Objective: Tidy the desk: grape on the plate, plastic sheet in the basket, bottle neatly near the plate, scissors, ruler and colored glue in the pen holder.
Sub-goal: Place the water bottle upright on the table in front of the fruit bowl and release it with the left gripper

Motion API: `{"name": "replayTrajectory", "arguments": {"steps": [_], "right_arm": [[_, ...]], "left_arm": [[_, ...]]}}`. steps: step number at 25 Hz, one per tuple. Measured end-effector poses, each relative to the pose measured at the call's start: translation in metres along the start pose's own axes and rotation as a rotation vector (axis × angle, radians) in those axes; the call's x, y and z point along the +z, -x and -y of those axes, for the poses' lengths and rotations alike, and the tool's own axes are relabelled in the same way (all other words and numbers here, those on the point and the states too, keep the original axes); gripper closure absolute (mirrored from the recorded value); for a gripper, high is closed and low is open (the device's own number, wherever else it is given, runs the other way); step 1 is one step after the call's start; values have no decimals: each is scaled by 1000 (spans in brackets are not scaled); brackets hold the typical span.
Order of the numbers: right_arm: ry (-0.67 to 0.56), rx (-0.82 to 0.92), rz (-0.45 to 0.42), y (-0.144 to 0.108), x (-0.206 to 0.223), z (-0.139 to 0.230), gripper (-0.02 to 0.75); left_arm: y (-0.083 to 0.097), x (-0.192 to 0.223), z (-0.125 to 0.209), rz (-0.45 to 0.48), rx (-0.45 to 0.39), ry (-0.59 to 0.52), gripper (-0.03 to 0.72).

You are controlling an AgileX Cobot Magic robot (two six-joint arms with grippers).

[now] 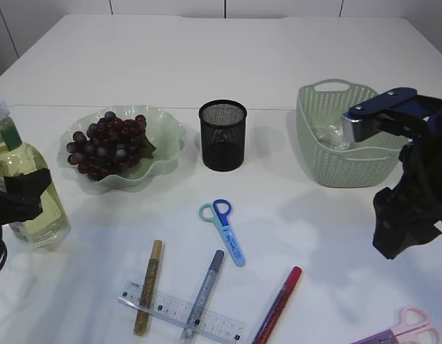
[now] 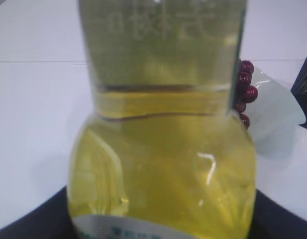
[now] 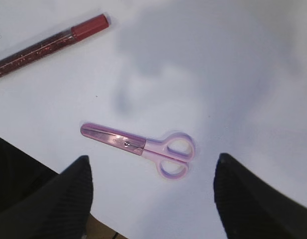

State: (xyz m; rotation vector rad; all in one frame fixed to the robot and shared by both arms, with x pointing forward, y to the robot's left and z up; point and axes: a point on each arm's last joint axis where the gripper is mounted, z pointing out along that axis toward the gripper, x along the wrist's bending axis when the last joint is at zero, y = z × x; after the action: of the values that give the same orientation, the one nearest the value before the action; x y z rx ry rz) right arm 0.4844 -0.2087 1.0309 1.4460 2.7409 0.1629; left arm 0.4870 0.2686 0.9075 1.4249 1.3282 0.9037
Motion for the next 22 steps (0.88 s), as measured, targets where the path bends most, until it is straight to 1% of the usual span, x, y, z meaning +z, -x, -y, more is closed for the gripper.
{"name": "replayTrajectory", "arguments": {"steps": [3,14,18,22], "right_arm": [[15,-1,7,1,0,-1,154],[40,-7,21,2,0,-4,154],[41,-9,26,2,0,-4,154],[43,-13,35,3,0,-4,154]], "left_arm": [[0,4,2,-1,0,-8,244],[0,17,-10,4,2,47,244],[0,26,-5,7,3,33,244],[1,33,2,31,17,7,244]]}}
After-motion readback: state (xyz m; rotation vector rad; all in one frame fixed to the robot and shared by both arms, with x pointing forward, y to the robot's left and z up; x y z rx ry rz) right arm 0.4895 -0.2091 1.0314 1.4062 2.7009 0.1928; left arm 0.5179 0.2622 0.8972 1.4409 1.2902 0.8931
